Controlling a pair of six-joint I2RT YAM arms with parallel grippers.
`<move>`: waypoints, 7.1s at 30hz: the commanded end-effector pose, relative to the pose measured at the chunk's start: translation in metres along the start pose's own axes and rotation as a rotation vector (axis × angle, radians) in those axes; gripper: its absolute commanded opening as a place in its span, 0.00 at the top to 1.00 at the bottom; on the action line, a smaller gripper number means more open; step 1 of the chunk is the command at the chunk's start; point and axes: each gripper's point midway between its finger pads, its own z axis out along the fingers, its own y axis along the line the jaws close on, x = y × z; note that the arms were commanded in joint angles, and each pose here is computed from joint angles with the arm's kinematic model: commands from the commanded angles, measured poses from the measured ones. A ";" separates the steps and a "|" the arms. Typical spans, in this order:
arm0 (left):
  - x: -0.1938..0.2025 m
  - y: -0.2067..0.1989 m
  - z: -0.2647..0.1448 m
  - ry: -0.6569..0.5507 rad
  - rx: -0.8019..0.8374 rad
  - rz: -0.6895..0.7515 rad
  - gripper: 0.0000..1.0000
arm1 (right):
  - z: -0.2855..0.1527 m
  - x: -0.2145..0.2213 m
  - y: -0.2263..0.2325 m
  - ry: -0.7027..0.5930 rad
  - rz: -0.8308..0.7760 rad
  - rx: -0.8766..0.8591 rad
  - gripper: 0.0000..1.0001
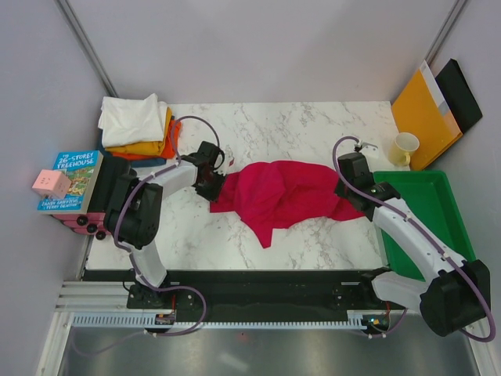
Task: Fold and stack the t-shirts
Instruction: Flatten out the tshirt
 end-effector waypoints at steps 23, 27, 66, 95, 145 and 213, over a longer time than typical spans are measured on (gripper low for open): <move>-0.111 0.051 -0.295 -0.690 -0.102 -0.098 0.98 | -0.113 -0.206 0.038 -0.472 0.094 -0.107 1.00; -0.097 0.088 -0.337 -0.776 -0.198 -0.157 0.98 | -0.135 -0.229 0.027 -0.542 0.119 -0.072 1.00; -0.062 0.065 -0.534 -1.288 -0.329 -0.150 0.98 | -0.274 -0.280 -0.020 -0.842 0.198 -0.196 1.00; -0.078 0.172 -0.272 -0.811 -0.167 -0.259 0.98 | 0.018 -0.190 0.024 -0.343 0.101 0.032 1.00; 0.001 0.115 -0.162 -0.441 -0.140 -0.119 0.07 | 0.033 -0.039 0.071 -0.090 0.025 -0.061 0.23; 0.100 0.116 -0.081 -0.017 -0.018 -0.380 0.98 | -0.010 0.076 0.023 0.106 -0.035 -0.065 0.25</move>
